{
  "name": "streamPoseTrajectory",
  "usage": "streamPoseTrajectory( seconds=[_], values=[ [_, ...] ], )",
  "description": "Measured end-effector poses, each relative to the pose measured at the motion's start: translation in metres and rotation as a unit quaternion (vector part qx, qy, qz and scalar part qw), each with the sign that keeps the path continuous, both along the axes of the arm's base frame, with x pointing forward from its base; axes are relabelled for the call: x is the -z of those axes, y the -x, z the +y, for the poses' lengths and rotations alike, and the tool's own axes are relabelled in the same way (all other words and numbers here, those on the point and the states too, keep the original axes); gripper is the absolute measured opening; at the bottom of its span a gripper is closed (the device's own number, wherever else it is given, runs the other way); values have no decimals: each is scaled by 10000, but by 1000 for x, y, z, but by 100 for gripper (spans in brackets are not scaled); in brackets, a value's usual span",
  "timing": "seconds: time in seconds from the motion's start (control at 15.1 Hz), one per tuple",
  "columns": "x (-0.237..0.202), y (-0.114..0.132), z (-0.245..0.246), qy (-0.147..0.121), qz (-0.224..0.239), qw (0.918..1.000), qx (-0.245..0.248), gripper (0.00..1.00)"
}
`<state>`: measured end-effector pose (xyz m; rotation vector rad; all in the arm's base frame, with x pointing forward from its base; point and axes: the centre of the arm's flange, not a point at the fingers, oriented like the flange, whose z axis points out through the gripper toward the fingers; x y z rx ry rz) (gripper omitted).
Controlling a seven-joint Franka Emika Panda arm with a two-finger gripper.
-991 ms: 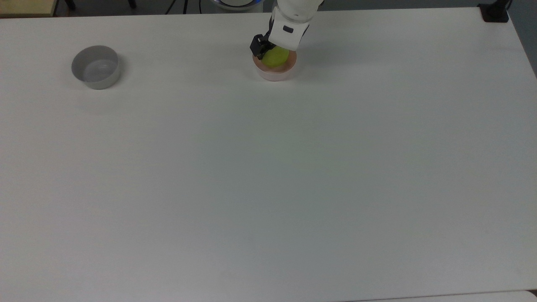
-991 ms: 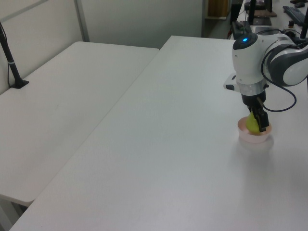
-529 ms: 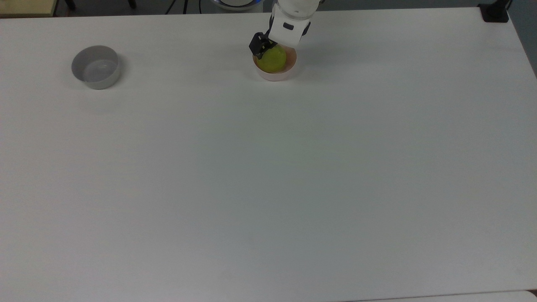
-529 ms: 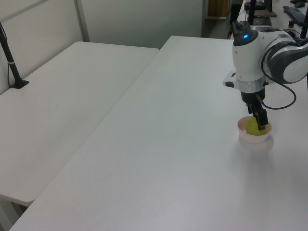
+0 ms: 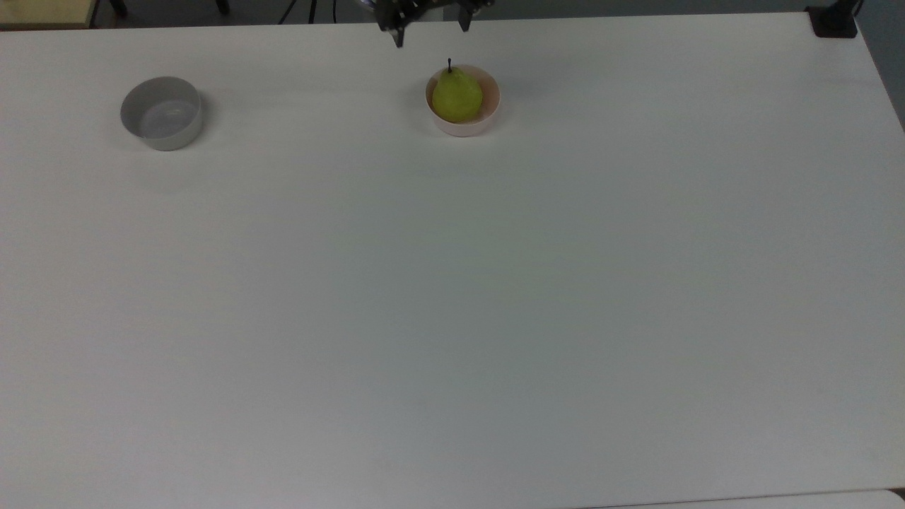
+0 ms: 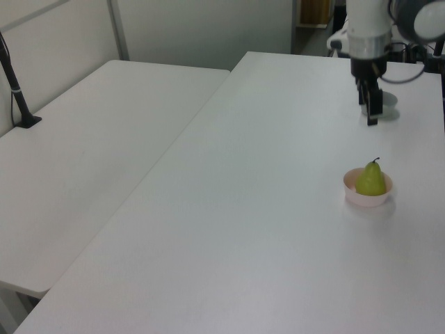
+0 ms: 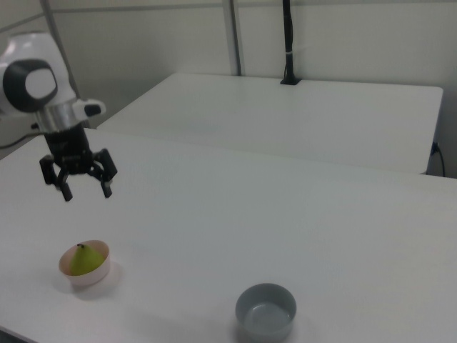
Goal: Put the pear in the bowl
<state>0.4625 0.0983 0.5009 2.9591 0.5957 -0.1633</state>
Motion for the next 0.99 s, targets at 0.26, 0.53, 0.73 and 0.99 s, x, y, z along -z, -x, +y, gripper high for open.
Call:
streamPoseTrajectory(
  seconds=[0.26,0.53,0.73,0.99],
  values=[
    [-63,-22,-70,-57,-494,9956,796,100],
    [-62,-44,-142,110,-506,9863,1568,100],
    [-49,-62,-165,187,-410,9829,1787,100],
    [-51,-68,-180,149,-437,9797,1950,100]
  ],
)
